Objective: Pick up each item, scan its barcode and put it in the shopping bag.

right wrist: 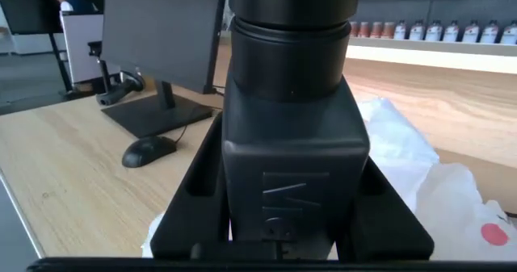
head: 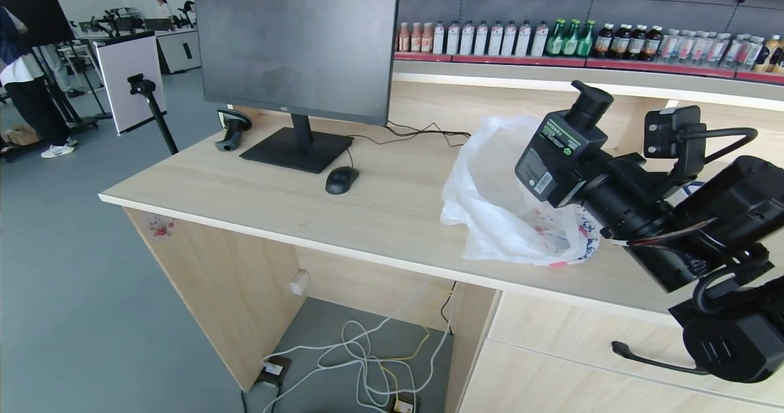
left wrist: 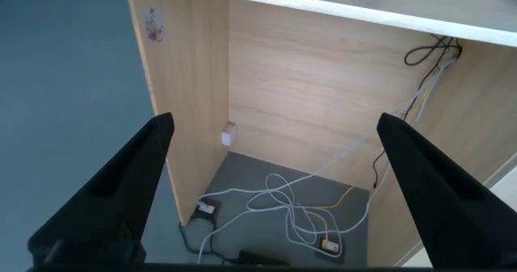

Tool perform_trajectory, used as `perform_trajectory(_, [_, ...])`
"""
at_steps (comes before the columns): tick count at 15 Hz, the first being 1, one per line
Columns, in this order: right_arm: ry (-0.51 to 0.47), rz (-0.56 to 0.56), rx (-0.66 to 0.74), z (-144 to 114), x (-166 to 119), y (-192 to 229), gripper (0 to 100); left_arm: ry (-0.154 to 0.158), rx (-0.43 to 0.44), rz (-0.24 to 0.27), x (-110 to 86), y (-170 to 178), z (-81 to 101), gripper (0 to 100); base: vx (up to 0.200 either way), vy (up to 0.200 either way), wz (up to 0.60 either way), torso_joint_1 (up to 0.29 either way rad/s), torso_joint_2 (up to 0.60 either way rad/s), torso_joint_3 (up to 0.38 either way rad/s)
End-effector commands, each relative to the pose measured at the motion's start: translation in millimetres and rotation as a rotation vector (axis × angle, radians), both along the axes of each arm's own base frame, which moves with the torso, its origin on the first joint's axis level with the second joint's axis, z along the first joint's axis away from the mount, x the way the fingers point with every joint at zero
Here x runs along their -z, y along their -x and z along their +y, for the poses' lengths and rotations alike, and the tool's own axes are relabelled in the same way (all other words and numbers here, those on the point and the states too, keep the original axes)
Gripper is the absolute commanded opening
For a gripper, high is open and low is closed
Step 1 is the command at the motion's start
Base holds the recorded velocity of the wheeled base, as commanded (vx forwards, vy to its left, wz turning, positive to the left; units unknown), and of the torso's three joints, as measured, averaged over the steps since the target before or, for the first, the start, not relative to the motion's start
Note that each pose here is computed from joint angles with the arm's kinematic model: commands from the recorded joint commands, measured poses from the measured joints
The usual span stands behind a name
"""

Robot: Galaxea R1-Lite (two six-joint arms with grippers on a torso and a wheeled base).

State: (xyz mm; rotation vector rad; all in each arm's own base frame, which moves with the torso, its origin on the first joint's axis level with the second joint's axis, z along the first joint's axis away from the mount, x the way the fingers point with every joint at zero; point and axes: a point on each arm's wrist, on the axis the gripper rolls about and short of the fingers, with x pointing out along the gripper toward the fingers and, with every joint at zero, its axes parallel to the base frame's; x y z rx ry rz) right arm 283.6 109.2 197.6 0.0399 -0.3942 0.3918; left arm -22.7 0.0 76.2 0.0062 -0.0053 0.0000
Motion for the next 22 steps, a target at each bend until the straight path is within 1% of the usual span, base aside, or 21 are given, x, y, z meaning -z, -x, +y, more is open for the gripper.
perform_trajectory(1, [0.014, 0.006, -0.057, 5.0, 5.4, -9.1, 0, -0.001, 0.000, -0.001, -0.1, 0.0, 0.0, 100, 0.000, 0.000, 0.00, 0.000, 0.00, 0.000])
perform_trajectory(5, [0.004, 0.016, -0.071, 13.4, 15.9, -34.7, 0, -0.003, 0.000, -0.002, -0.2, 0.0, 0.0, 100, 0.000, 0.000, 0.00, 0.000, 0.00, 0.000])
perform_trajectory(6, [0.015, 0.026, -0.068, 17.1, 24.1, -44.5, 0, -0.003, 0.000, -0.002, -0.2, 0.0, 0.0, 100, 0.000, 0.000, 0.00, 0.000, 0.00, 0.000])
perform_trajectory(8, [0.027, 0.039, -0.064, 19.8, 32.5, -51.9, 0, -0.005, 0.000, -0.002, -0.2, 0.0, 0.0, 100, 0.000, 0.000, 0.00, 0.000, 0.00, 0.000])
perform_trajectory(11, [0.023, 0.033, -0.064, 24.1, 36.7, -63.3, 0, -0.003, 0.000, -0.002, -0.2, 0.0, 0.0, 100, 0.000, 0.000, 0.00, 0.000, 0.00, 0.000])
perform_trajectory(18, [0.034, 0.056, -0.062, 34.0, 51.2, -72.3, 0, -0.006, 0.000, -0.005, -0.5, 0.0, 0.0, 100, 0.000, 0.000, 0.00, 0.000, 0.00, 0.000])
perform_trajectory(22, [0.042, 0.106, -0.069, 36.1, 71.2, -80.4, 0, -0.006, -0.002, -0.005, -0.5, 0.0, 0.0, 100, 0.000, 0.000, 0.00, 0.000, 0.00, 0.000])
